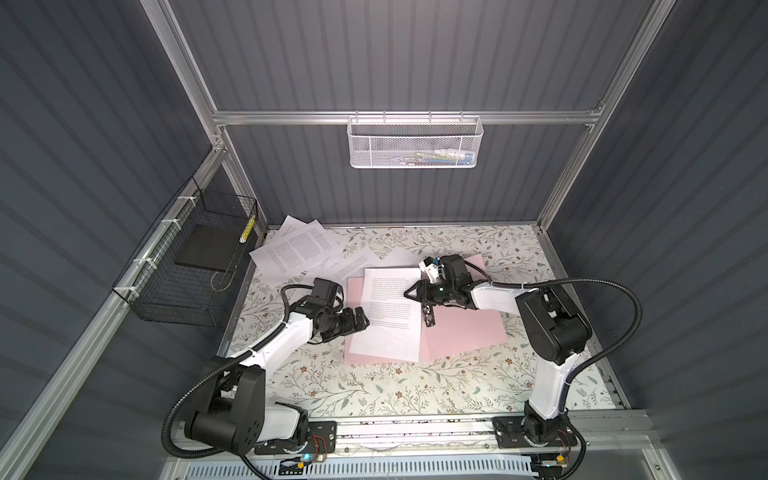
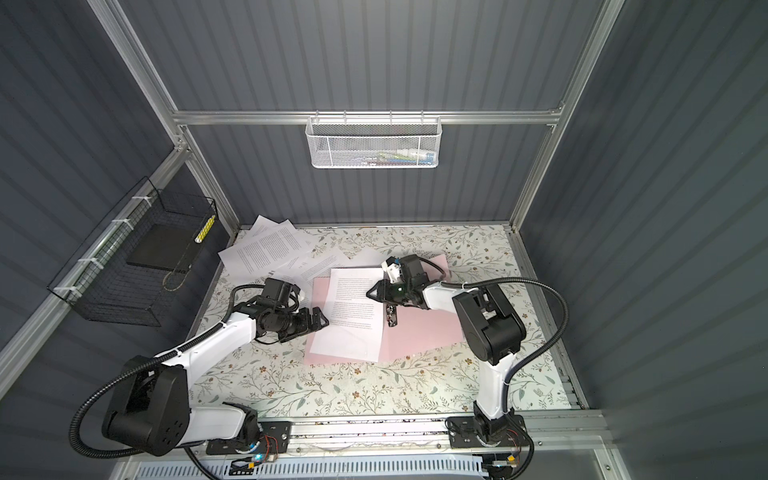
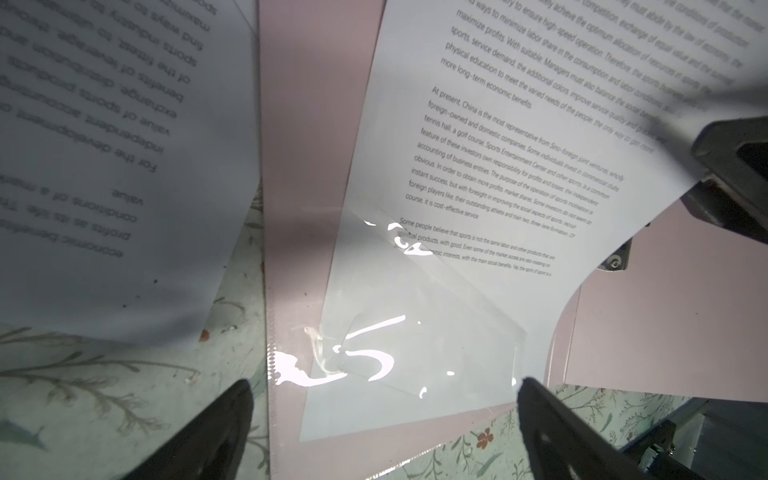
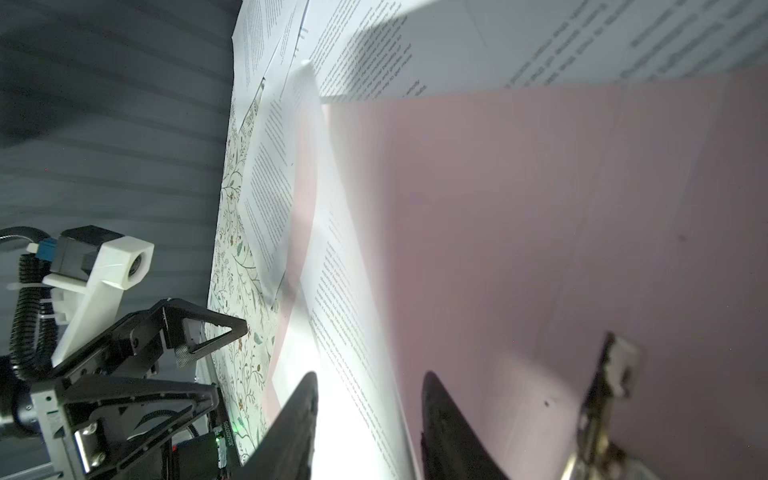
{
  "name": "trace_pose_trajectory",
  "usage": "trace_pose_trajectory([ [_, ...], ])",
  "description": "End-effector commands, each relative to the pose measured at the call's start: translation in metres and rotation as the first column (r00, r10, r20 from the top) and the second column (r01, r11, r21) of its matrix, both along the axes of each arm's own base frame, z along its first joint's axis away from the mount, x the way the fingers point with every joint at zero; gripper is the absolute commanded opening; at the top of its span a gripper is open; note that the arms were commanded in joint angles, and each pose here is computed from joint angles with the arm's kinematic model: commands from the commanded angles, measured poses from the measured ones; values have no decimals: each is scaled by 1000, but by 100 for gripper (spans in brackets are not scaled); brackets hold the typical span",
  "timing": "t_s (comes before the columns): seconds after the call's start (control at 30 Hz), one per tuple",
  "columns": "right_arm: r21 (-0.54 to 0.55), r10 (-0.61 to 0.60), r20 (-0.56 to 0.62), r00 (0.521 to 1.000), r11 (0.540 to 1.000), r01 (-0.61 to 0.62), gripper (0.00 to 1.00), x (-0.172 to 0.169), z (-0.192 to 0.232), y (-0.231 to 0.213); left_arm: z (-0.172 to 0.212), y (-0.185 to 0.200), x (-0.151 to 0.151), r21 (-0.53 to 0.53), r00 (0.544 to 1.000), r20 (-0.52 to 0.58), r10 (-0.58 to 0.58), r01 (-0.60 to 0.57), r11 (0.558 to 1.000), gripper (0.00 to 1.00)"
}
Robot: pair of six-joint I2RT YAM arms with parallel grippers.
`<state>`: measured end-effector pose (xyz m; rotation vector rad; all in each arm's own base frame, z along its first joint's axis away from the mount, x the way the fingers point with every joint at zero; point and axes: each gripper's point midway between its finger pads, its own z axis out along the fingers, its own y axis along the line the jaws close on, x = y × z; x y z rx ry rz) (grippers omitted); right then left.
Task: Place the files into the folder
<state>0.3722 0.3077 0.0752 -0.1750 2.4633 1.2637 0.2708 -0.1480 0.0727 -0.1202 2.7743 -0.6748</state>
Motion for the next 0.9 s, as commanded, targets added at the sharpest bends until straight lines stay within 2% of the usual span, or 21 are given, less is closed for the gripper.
trace_pose_trajectory([
  [0.0,69,-49,38,998,996,47,41,2,14,6,5,-2,1,-17,1000,10,-16,16,1000,100],
  [0.27,43,-70,19,997,997,69,37,-21,-6,5,4,-4,1,-24,1000,6,-22,22,999,100],
  [0.4,-26,-94,54,994,995,96,28,-27,-10,-6,4,-3,0,-23,1000,5,-15,15,1000,100],
  [0.53,-38,-101,83,991,994,105,18,-33,-7,-11,3,1,-1,-22,1000,13,19,-18,1000,100],
  [0.67,-44,-54,97,994,997,58,3,-41,-5,-8,7,11,-6,-7,996,32,87,-87,996,100],
  [0.77,-40,-11,101,995,999,15,0,-46,-6,-5,3,12,-10,-29,992,41,117,-116,993,100],
  [0.87,-27,50,78,996,998,-48,0,-49,-7,2,-7,8,-10,-27,996,1,85,-85,996,100],
])
